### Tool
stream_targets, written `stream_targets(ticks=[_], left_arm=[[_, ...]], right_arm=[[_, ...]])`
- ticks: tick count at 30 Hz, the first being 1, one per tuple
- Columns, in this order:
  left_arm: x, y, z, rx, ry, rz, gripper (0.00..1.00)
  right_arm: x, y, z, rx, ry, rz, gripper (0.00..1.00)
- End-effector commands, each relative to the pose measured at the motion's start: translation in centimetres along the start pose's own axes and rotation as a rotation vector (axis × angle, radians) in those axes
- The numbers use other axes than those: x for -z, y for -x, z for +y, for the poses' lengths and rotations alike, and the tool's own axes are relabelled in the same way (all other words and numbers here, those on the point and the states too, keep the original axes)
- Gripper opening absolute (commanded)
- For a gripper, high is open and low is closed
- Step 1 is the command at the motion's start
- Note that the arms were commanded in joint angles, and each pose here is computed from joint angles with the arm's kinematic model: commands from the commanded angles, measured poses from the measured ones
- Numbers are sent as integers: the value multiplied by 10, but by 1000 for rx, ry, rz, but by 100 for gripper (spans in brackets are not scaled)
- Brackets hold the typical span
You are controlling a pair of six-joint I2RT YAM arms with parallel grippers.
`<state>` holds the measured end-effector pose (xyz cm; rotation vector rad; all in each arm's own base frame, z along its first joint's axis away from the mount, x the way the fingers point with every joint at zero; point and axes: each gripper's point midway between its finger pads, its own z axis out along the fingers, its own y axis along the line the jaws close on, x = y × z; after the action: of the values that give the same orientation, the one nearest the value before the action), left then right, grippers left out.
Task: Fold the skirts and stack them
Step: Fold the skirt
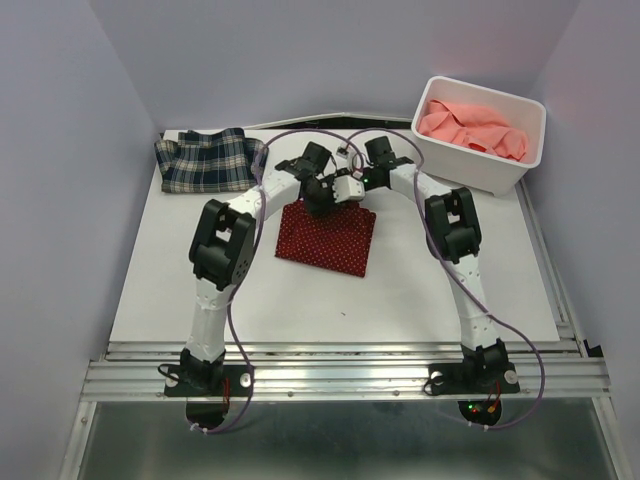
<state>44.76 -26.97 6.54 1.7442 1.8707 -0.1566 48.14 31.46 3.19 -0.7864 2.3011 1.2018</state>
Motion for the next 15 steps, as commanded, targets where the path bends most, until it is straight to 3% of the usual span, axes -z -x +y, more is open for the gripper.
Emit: stream_targets(ticks=[1, 3, 4, 5, 10, 14, 15], left_arm=[[43, 34, 39, 15, 141, -99, 44], [62, 43, 47, 48, 181, -130, 60], [81, 51, 54, 62, 220, -158, 82], [92, 56, 61, 79, 252, -180, 98], [166, 44, 101, 396, 383, -326, 98], [202, 29, 108, 626, 400, -444, 98], [198, 6, 101, 704, 361, -463, 98]], right_arm=[[6, 5, -26, -10, -165, 15, 41], [29, 41, -38, 12, -245, -72, 45], [38, 54, -40, 17, -263, -105, 47], [48, 68, -42, 28, -290, -139, 50], [120, 145, -8, 197, -438, -329, 79], [148, 154, 15, 270, -480, -361, 83], [157, 156, 36, 286, -441, -365, 81]])
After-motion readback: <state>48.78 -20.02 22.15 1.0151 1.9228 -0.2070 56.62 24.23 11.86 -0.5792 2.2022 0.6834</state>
